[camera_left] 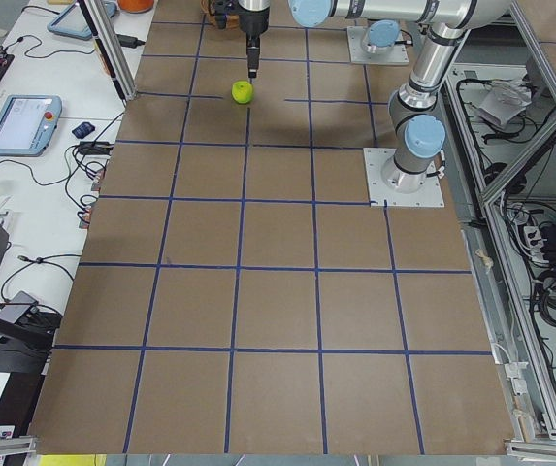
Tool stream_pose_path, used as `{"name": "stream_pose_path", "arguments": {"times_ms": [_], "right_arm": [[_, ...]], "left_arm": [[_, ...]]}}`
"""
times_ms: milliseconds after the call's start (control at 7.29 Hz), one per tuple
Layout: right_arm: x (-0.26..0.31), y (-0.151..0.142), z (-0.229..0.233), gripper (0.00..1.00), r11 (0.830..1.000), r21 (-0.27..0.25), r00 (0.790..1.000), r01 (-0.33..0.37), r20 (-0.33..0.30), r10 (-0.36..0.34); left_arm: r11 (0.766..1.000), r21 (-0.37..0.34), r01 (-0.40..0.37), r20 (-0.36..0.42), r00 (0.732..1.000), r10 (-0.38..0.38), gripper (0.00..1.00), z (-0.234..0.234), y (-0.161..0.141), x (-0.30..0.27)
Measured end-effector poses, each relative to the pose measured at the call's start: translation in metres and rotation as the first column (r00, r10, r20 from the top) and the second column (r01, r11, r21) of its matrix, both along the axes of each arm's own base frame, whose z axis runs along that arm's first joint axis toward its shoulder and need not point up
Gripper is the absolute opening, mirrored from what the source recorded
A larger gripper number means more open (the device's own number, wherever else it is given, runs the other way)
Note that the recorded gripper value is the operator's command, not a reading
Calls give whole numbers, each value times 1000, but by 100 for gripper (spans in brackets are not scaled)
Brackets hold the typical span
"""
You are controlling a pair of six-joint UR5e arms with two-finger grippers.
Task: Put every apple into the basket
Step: 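Reach the right gripper to the green apple at center and grasp it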
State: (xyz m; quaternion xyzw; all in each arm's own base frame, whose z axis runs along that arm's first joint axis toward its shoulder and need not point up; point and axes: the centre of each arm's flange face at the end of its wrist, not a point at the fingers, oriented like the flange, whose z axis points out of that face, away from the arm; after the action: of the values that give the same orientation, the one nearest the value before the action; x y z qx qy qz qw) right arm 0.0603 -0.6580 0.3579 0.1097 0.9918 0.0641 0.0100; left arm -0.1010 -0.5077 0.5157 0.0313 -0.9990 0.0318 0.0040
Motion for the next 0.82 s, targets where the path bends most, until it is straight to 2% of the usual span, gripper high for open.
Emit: {"name": "stream_pose_path", "arguments": {"times_ms": [274,686,823], "right_arm": [[114,19,-3,100,998,9,998,63,6,-63],[227,47,-23,100,991,-1,990,137,-16,-137],[261,54,-37,100,990,-12,990,137,-14,-137]], "left_arm": [[1000,4,2,0,1000,-2,100,-1,3,0],[1000,10,17,1,1000,-17,100,-1,5,0],[1000,7,20,1,1000,-20,100,1,4,0]]}}
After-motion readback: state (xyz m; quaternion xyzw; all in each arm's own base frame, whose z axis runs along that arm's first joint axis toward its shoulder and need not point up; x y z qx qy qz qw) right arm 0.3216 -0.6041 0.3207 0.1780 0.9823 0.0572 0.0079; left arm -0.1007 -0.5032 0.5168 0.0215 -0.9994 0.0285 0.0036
